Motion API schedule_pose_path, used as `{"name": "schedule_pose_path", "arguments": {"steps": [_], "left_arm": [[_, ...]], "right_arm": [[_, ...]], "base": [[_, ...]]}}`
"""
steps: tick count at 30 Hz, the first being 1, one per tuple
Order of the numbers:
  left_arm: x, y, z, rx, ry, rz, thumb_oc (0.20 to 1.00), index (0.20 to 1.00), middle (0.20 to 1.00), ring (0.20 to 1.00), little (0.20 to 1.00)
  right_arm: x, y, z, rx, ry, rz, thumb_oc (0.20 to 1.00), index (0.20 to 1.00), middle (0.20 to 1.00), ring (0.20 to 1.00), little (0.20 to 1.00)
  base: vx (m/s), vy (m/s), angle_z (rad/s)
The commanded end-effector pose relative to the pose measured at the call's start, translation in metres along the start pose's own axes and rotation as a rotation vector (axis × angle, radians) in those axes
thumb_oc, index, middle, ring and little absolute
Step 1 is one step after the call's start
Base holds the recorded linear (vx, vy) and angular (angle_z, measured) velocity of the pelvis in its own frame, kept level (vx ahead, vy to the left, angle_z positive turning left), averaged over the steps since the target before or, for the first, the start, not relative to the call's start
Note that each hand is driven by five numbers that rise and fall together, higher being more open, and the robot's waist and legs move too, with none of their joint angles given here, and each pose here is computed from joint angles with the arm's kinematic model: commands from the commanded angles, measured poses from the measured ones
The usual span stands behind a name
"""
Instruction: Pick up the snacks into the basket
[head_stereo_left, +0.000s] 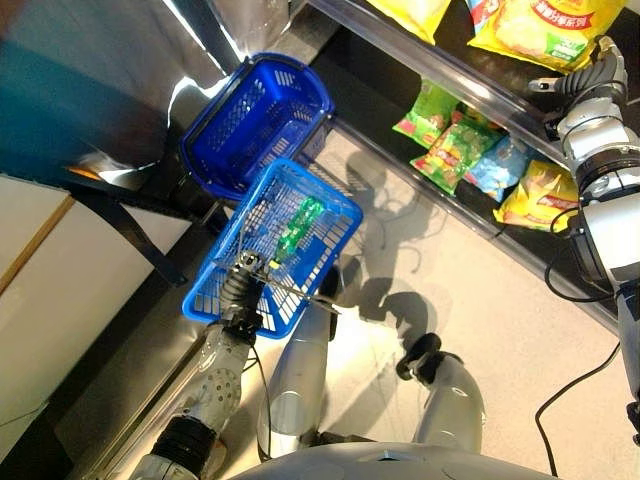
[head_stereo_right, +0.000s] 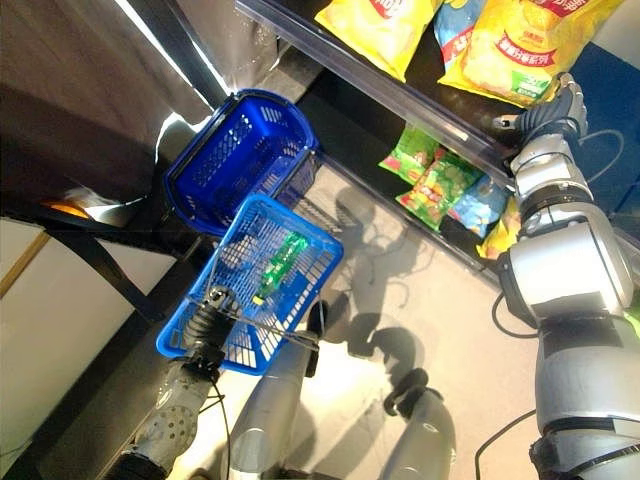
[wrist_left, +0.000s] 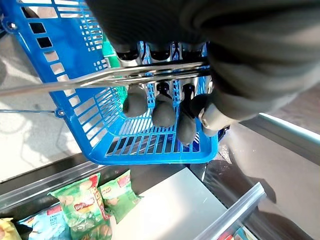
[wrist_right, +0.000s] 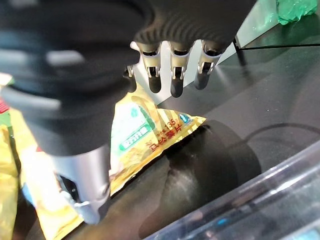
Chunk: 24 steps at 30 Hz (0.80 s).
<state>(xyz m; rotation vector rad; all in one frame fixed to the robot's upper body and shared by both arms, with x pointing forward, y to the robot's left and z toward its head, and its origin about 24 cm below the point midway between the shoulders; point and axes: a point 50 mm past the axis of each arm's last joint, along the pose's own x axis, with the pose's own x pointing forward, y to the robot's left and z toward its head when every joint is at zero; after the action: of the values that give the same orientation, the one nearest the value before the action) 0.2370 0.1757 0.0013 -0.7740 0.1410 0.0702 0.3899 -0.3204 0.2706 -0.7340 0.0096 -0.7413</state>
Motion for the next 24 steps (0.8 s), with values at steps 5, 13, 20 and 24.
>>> {"name": "schedule_pose_path", "arguments": {"steps": [5, 13, 20, 24], "left_arm": [[-0.013, -0.023, 0.017, -0.004, -0.070, -0.170, 0.200, 0.200, 0.200, 0.200, 0.200], [-0.015, -0.022, 0.020, -0.005, -0.076, -0.166, 0.200, 0.200, 0.200, 0.200, 0.200], [-0.014, -0.023, 0.025, 0.006, -0.093, -0.180, 0.200, 0.200, 0.200, 0.200, 0.200], [-0.013, -0.023, 0.027, 0.018, -0.100, -0.184, 0.200, 0.200, 0.200, 0.200, 0.200]], "right_arm": [[0.011, -0.053, 0.036, 0.083, -0.089, -0.118, 0.200, 0.200, 0.200, 0.200, 0.200], [0.012, -0.061, 0.036, 0.118, -0.082, -0.144, 0.200, 0.200, 0.200, 0.200, 0.200], [0.013, -0.065, 0.033, 0.128, -0.074, -0.154, 0.200, 0.200, 0.200, 0.200, 0.200], [0.013, -0.066, 0.032, 0.134, -0.073, -0.157, 0.200, 0.200, 0.200, 0.200, 0.200]], "base": [[0.00, -0.002, 0.01], [0.00, 0.000, 0.00], [0.00, 0.000, 0.01], [-0.02, 0.005, 0.05]]}}
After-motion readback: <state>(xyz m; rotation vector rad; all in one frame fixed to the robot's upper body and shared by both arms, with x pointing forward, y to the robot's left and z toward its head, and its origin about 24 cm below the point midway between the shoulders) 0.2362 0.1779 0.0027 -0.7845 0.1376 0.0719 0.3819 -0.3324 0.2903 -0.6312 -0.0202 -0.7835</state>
